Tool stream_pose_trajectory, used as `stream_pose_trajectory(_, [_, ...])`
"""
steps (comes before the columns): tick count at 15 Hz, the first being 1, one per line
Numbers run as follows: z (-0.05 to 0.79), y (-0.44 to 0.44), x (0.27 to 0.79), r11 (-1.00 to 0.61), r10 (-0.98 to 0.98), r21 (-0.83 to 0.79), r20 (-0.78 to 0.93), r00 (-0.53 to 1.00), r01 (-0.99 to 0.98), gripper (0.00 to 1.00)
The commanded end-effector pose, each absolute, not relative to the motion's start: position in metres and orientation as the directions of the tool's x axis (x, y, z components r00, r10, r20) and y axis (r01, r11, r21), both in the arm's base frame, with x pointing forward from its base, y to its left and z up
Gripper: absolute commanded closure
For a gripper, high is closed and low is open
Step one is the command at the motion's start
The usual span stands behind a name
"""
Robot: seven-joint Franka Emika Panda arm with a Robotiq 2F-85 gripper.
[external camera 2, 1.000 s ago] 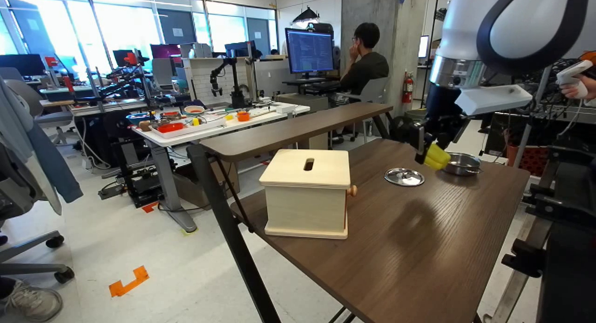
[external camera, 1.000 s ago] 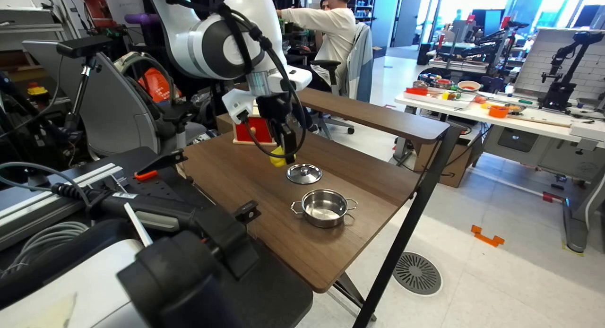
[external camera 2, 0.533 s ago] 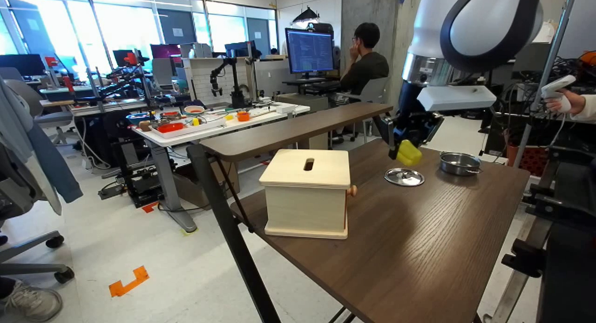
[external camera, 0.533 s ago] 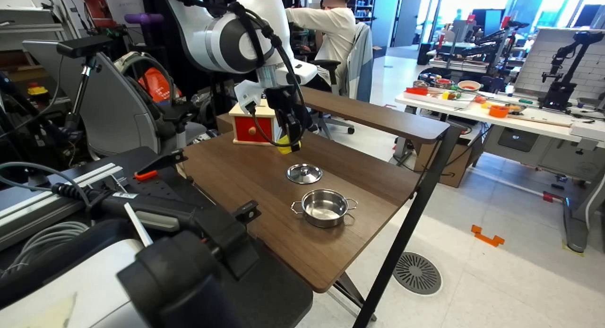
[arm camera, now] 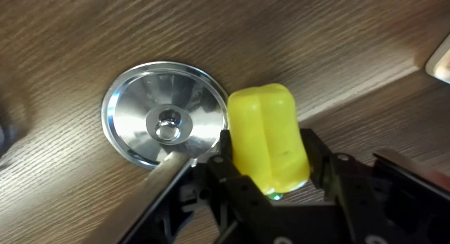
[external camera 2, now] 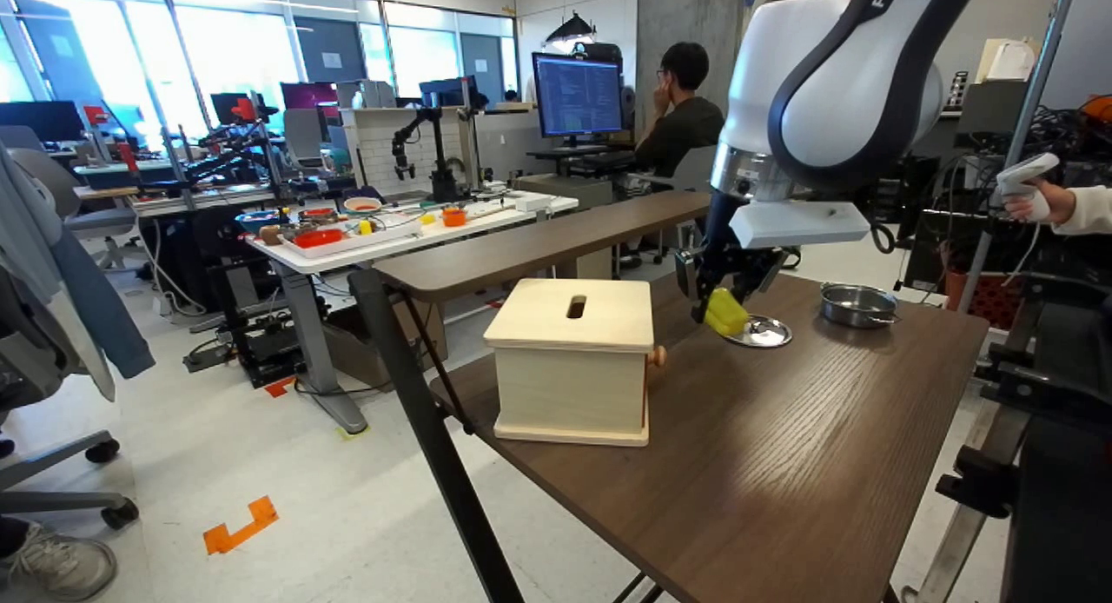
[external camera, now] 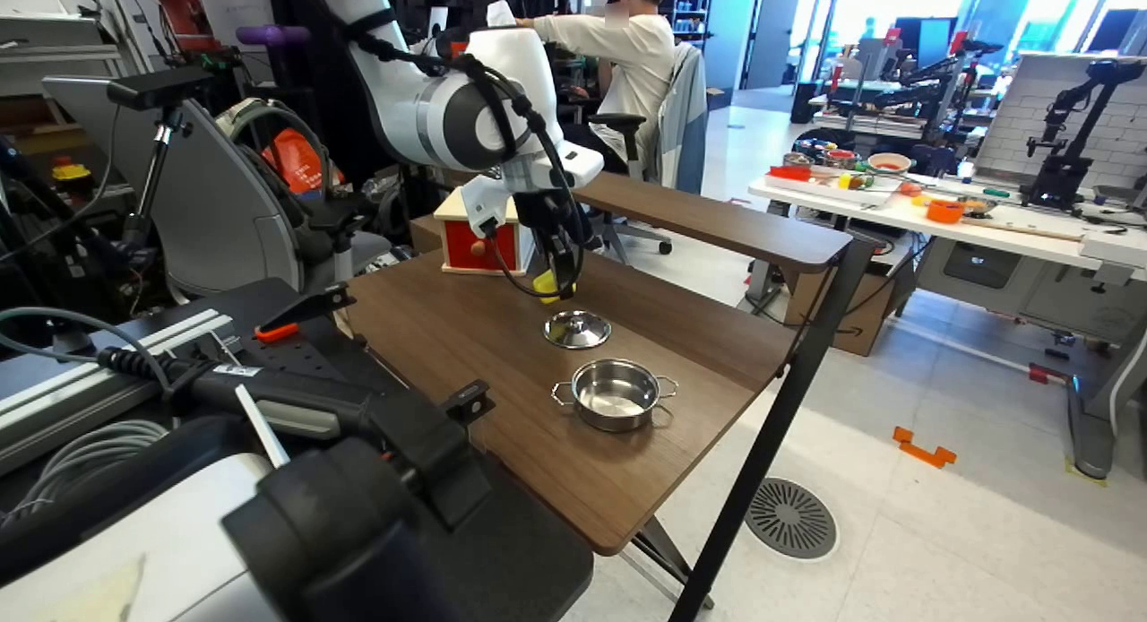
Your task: Move the yellow bell pepper
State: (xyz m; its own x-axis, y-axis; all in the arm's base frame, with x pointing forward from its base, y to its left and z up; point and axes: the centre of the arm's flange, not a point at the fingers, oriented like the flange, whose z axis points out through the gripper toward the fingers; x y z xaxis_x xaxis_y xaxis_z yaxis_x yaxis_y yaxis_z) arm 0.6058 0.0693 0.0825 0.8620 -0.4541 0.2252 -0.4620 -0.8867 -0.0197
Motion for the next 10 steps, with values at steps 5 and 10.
stream_pose_trajectory(5, [0.061, 0.074, 0.625, -0.876, -0.472, -0.015, 0.232, 0.851, -0.482, 0.09])
stream_pose_trajectory(10, [0.082, 0.070, 0.615, -0.877, -0.472, -0.038, 0.249, 0.846, -0.478, 0.00])
